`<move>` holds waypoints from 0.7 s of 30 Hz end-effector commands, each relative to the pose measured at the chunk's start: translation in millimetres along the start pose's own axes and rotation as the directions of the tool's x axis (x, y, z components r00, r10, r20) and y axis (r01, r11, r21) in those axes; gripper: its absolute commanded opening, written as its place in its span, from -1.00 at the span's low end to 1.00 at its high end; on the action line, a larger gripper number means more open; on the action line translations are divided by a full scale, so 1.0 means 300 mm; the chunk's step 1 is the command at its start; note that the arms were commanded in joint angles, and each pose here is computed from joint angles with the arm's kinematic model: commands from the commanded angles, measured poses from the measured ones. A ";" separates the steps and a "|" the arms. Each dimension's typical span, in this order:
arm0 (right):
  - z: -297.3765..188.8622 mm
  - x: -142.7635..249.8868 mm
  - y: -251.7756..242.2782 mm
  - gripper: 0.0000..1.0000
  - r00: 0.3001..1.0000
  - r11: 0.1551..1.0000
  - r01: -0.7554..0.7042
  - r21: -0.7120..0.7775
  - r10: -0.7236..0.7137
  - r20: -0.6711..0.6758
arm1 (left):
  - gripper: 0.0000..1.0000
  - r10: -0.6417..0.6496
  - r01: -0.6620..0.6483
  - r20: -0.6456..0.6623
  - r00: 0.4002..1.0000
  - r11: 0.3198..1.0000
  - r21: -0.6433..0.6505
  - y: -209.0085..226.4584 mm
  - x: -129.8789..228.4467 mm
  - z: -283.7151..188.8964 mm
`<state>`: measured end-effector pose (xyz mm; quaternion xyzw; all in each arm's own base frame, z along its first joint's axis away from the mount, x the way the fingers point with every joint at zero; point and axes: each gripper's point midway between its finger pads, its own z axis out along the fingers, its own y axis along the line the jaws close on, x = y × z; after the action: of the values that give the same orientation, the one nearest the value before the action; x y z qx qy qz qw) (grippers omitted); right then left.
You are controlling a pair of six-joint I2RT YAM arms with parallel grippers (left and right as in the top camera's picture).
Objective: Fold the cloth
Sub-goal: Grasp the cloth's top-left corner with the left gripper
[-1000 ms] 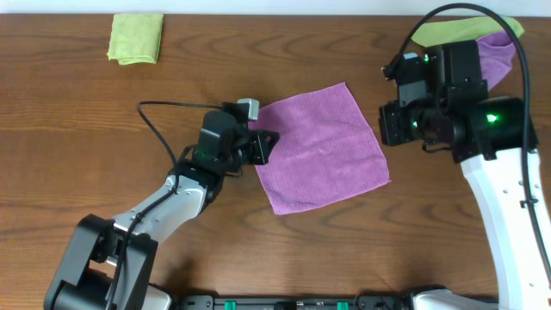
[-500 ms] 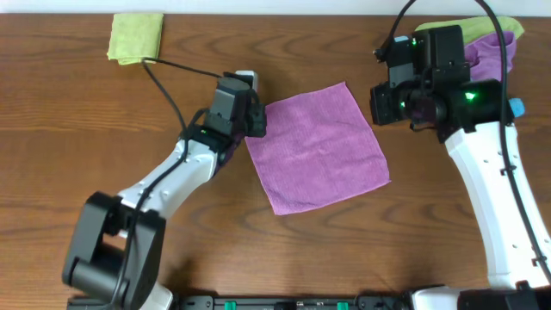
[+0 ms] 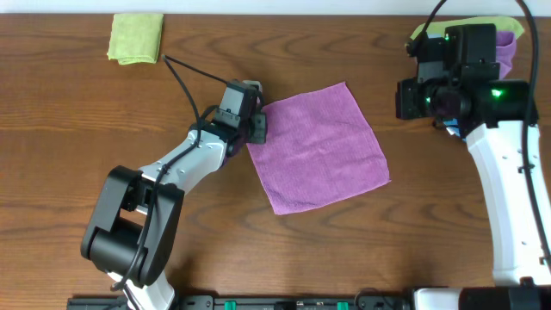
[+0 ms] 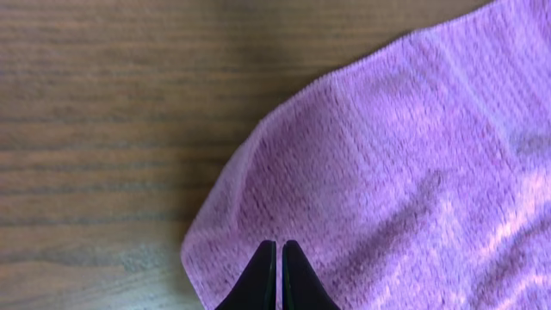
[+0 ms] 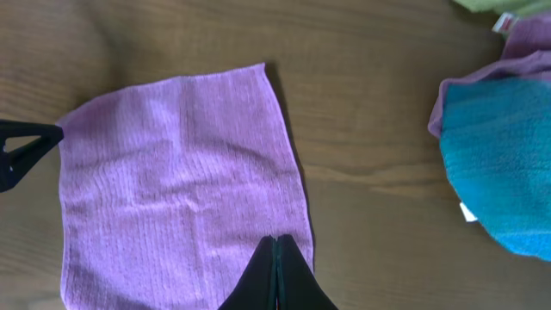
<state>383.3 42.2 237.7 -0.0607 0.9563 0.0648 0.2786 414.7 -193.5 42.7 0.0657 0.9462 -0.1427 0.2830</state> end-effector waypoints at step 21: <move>0.053 0.012 0.000 -0.97 1.000 1.000 -0.007 -0.022 0.007 -0.030 | -0.88 0.015 -0.016 -0.017 1.000 0.999 -0.049 0.044 0.014 0.112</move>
<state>388.9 44.3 227.1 -0.0617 0.9585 0.0702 0.2692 421.2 -194.2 11.9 0.0639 0.9516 -0.1322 0.2699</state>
